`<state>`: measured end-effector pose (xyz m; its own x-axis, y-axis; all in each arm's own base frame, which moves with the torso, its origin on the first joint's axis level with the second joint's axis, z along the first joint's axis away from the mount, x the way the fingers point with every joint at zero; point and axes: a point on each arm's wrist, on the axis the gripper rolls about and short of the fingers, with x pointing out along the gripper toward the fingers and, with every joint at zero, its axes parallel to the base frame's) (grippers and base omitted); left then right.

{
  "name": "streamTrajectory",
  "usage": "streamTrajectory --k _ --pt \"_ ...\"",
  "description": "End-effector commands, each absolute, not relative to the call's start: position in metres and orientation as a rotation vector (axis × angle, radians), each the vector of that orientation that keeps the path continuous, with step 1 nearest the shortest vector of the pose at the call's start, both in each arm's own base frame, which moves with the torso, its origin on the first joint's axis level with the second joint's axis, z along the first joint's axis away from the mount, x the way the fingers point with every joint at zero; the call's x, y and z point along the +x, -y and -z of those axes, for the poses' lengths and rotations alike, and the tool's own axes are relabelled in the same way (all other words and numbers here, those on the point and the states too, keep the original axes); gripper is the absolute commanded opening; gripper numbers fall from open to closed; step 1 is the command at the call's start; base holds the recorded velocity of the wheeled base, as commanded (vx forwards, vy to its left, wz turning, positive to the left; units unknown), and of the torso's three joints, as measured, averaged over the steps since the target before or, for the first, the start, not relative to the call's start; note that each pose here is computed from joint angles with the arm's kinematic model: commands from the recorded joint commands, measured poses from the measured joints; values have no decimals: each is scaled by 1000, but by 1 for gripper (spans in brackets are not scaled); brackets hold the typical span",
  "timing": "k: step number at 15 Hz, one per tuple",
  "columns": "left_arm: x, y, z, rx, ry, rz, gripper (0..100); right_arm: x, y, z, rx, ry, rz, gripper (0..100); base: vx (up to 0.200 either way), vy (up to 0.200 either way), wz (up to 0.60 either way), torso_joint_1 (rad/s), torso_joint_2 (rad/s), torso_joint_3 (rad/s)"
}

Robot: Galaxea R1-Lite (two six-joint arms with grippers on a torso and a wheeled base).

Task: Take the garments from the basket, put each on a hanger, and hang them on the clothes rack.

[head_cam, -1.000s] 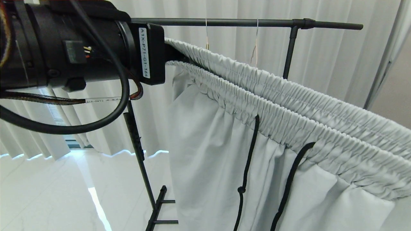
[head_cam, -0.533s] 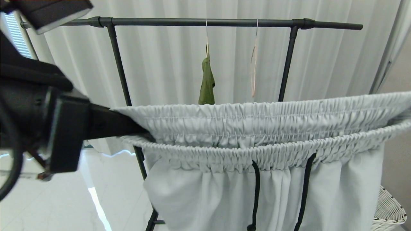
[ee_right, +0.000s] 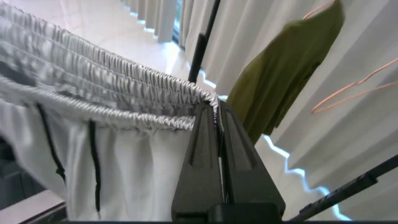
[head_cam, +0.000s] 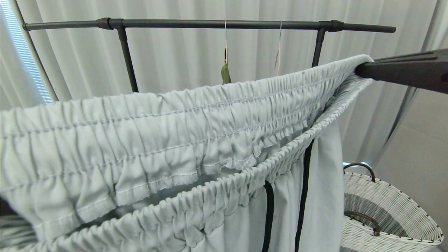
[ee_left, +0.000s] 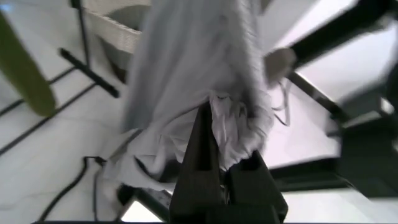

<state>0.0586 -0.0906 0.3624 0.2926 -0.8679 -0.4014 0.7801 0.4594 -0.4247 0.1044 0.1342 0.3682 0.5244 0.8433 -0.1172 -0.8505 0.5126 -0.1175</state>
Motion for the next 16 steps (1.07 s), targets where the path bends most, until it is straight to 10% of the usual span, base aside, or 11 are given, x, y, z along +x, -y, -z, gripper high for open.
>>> streamTrajectory --k 1,7,12,16 --pt "45 82 -366 -165 -621 1171 0 111 -139 -363 -177 -71 -1011 0 0 0 0 0 0 0" --pt "46 83 -365 -150 -617 1167 0 116 -126 -367 -168 -63 -931 0 0 0 0 0 0 0" --pt "100 94 -364 137 -429 870 0 102 -87 -389 -129 -118 -796 0 0 0 0 0 0 0" --pt "139 134 -362 173 -320 815 0 74 -89 -377 -167 -248 -956 0 0 0 0 0 0 0"
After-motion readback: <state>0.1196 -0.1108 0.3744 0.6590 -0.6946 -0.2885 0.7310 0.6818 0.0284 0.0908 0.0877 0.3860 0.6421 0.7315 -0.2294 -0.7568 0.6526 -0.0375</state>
